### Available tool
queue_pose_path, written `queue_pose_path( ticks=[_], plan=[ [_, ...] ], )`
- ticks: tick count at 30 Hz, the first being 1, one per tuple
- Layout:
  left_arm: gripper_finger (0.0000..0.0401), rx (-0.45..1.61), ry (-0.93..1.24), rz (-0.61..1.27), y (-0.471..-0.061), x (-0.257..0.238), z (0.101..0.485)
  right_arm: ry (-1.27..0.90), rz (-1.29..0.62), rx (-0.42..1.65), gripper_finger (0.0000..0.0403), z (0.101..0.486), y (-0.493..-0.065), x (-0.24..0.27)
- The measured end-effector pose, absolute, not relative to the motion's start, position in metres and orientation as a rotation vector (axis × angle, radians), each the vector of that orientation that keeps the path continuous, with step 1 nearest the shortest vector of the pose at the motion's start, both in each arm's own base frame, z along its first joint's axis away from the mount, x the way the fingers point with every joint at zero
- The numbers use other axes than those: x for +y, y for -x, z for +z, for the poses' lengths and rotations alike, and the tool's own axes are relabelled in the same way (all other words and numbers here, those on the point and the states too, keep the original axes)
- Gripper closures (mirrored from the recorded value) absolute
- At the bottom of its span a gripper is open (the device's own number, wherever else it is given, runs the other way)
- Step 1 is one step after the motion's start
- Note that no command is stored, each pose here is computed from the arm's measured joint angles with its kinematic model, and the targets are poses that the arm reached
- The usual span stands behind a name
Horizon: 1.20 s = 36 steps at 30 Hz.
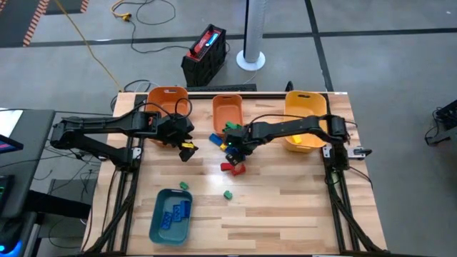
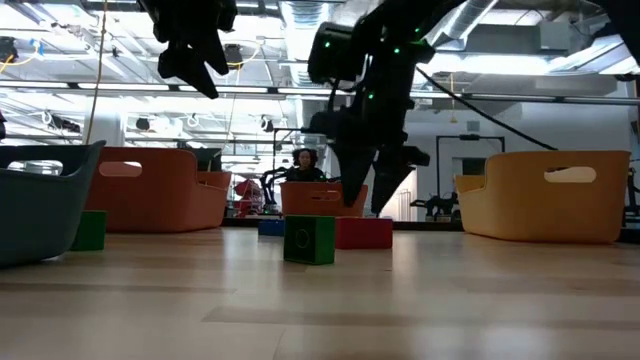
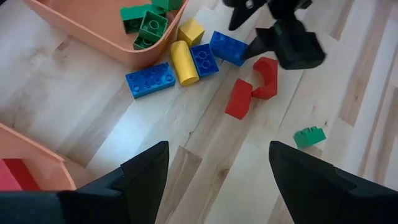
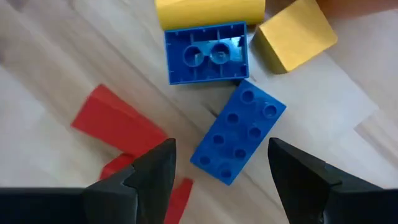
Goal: Sort blocks
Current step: Put the blue game piece into the blue bin
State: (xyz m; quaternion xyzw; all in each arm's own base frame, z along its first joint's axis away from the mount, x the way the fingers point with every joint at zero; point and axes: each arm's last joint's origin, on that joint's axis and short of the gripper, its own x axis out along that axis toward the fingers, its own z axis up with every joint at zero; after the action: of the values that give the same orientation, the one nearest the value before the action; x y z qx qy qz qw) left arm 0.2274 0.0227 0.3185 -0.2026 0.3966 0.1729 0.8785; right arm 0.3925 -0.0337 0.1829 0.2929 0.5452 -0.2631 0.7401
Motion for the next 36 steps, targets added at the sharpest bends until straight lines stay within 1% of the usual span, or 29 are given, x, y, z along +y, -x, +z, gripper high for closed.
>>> queue_pose_path(
  ticks=[8, 12, 24, 26, 29, 32, 36],
  plan=[
    [0.0129, 0.837, 0.409, 0.340, -0.227, 0.022, 0.318, -0.562, -0.675, 1.184, 0.0139, 0.174, -0.388, -0.035],
    [0.0129, 0.838, 0.398, 0.334, -0.227, 0.022, 0.318, -0.549, -0.651, 1.150, 0.0139, 0.168, -0.389, -0.037],
    [0.0129, 0.837, 0.392, 0.331, -0.227, 0.022, 0.318, -0.540, -0.635, 1.151, 0.0141, 0.157, -0.386, -0.036],
    [0.0129, 0.837, 0.392, 0.332, -0.227, 0.022, 0.318, -0.536, -0.622, 1.163, 0.0151, 0.156, -0.385, -0.036],
    [0.0129, 0.835, 0.395, 0.333, -0.228, 0.022, 0.318, -0.551, -0.577, 1.183, 0.0182, 0.152, -0.383, -0.038],
    [0.0129, 0.833, 0.401, 0.335, -0.228, 0.022, 0.319, -0.579, -0.514, 1.212, 0.0227, 0.145, -0.379, -0.039],
    [0.0129, 0.828, 0.424, 0.345, -0.228, 0.022, 0.319, -0.610, -0.468, 1.235, 0.0282, 0.146, -0.375, -0.040]
  ],
)
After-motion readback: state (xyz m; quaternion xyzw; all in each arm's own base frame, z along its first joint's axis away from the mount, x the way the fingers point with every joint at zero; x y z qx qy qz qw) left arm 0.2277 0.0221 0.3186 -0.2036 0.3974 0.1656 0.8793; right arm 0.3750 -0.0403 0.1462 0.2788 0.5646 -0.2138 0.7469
